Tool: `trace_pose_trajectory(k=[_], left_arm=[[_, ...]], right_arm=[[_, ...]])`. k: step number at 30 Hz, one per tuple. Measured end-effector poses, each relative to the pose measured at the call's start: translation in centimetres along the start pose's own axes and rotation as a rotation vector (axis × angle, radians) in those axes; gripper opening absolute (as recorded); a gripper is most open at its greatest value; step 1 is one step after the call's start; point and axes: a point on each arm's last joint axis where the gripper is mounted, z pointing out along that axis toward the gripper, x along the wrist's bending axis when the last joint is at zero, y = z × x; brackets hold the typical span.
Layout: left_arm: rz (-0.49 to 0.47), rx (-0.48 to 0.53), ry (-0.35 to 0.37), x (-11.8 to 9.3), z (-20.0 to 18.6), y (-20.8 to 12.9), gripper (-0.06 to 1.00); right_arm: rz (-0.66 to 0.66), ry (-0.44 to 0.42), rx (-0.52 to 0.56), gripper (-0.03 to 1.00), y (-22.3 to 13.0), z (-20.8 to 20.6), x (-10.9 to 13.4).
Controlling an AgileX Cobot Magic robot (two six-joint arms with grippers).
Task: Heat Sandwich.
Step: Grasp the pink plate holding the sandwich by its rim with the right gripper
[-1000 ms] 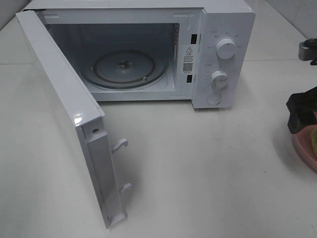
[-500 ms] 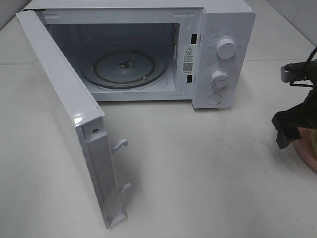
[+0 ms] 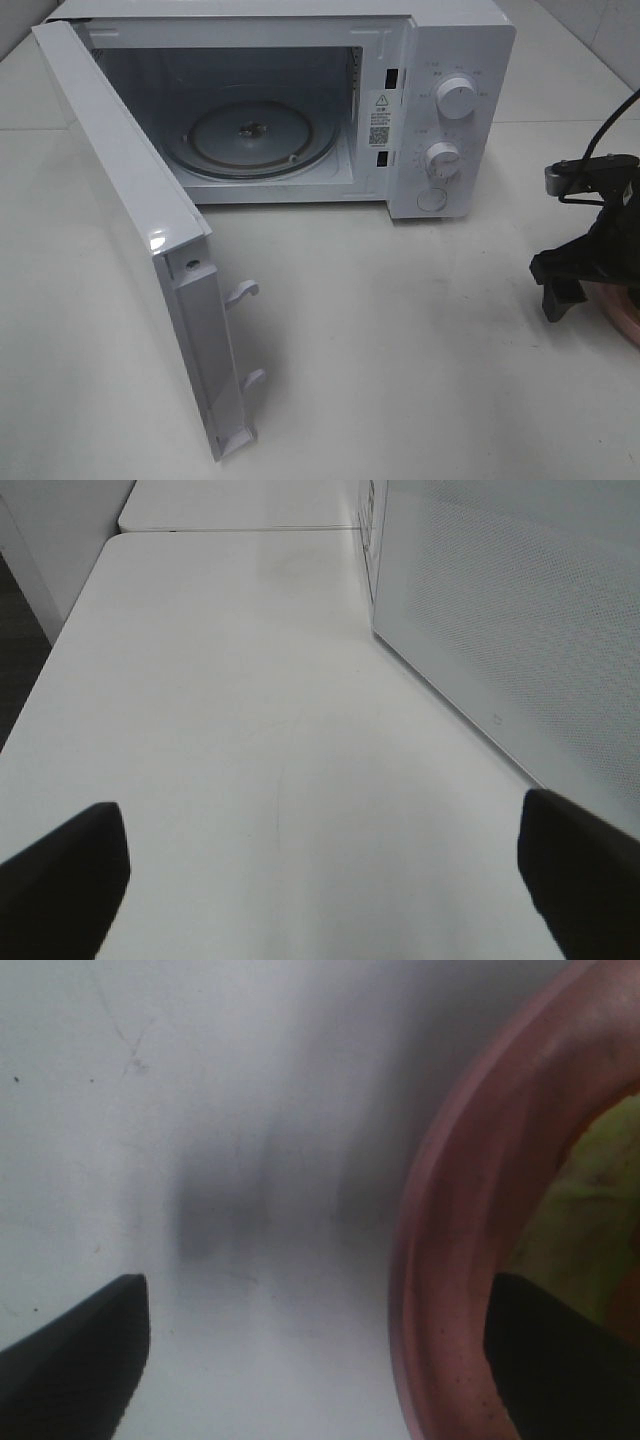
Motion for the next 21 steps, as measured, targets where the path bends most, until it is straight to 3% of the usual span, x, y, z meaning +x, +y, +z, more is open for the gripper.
trace_pose_trajectory(k=[6, 11, 15, 16, 17, 19, 20, 21], left_arm=[[0.000, 0.000, 0.000, 0.00, 0.00, 0.00, 0.99], [0.000, 0.000, 0.000, 0.00, 0.00, 0.00, 0.99], [0.000, 0.000, 0.000, 0.00, 0.00, 0.00, 0.99], [0.000, 0.000, 0.000, 0.00, 0.00, 0.00, 0.99], [0.000, 0.000, 0.000, 0.00, 0.00, 0.00, 0.99], [0.000, 0.000, 0.000, 0.00, 0.00, 0.00, 0.99], [0.000, 0.000, 0.000, 0.00, 0.00, 0.00, 0.99], [0.000, 0.000, 0.000, 0.00, 0.00, 0.00, 0.99]], right_arm=[[-0.003, 0.001, 0.027, 0.85, -0.03, 0.97, 0.10], [-0.032, -0.020, 0.029, 0.75, -0.04, 0.98, -0.10], [-0.037, -0.049, 0.034, 0.56, -0.09, 0.97, -0.37], [-0.031, -0.066, 0.033, 0.40, -0.08, 0.96, -0.52], [-0.031, -0.066, 0.033, 0.40, -0.08, 0.96, -0.52], [-0.029, -0.077, 0.032, 0.24, -0.08, 0.96, -0.62], [-0.035, -0.085, 0.034, 0.12, -0.09, 0.95, -0.70], [-0.037, -0.088, 0.035, 0.08, -0.10, 0.95, -0.72]])
